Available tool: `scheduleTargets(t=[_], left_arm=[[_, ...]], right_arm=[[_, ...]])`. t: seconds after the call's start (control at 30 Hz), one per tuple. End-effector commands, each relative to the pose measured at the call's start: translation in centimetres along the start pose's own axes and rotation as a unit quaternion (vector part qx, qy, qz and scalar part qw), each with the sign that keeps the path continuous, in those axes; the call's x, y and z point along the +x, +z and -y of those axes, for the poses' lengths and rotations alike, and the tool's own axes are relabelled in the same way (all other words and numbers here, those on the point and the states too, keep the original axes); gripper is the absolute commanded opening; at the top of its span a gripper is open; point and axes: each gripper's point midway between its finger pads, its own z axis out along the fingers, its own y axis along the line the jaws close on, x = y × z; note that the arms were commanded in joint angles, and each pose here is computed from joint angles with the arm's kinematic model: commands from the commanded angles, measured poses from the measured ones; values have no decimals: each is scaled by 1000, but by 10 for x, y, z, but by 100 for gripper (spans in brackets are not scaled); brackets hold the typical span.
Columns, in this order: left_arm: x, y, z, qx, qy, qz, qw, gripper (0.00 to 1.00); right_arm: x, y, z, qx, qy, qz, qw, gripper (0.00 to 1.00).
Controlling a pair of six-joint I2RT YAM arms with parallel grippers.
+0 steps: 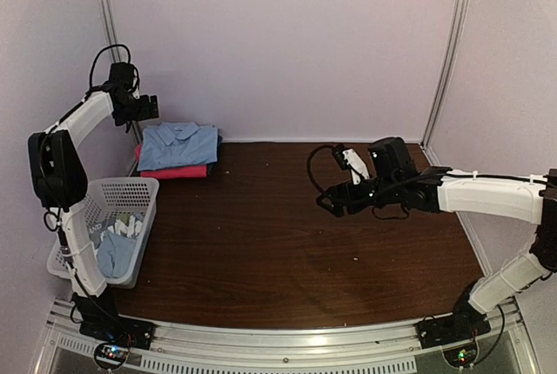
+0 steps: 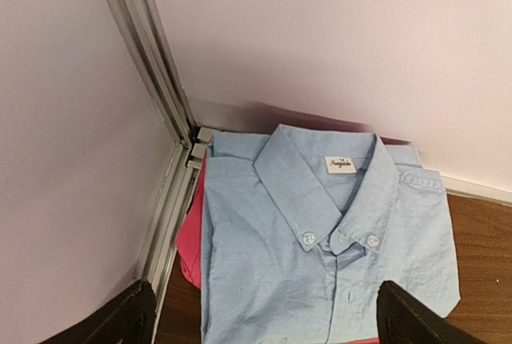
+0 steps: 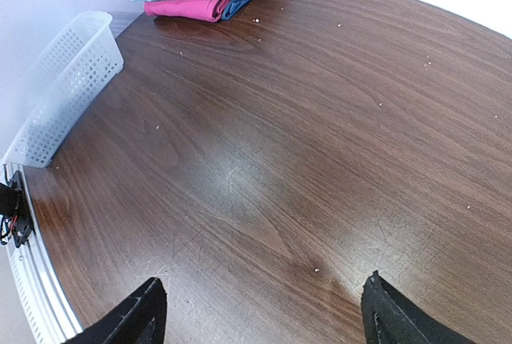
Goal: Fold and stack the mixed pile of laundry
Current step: Place the square-folded shirt at the corner of the board, then pick up the crumpled T-shirt from the bin.
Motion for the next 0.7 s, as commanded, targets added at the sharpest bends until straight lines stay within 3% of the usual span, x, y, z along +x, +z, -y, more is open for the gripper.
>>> scheduleTargets(t=[0.0, 0.2, 0.37, 0.47, 0.67], left_arm=[[11, -22, 49, 52, 98, -9, 994, 98], [34, -66, 130, 94, 187, -9, 978, 98], [87, -101, 152, 132, 164, -40, 977, 98], [119, -120, 136, 136, 114, -51, 983, 98], [163, -149, 47, 32, 11, -68, 997, 98]], right_arm=[[-7, -21, 12, 24, 10, 21, 999, 85], [-17, -51, 29, 48, 23, 51, 997, 87], [-12, -73, 39, 61, 28, 71, 995, 89], [-3, -75, 43, 58, 39, 71, 995, 91], [12, -73, 47, 51, 49, 62, 996, 95]])
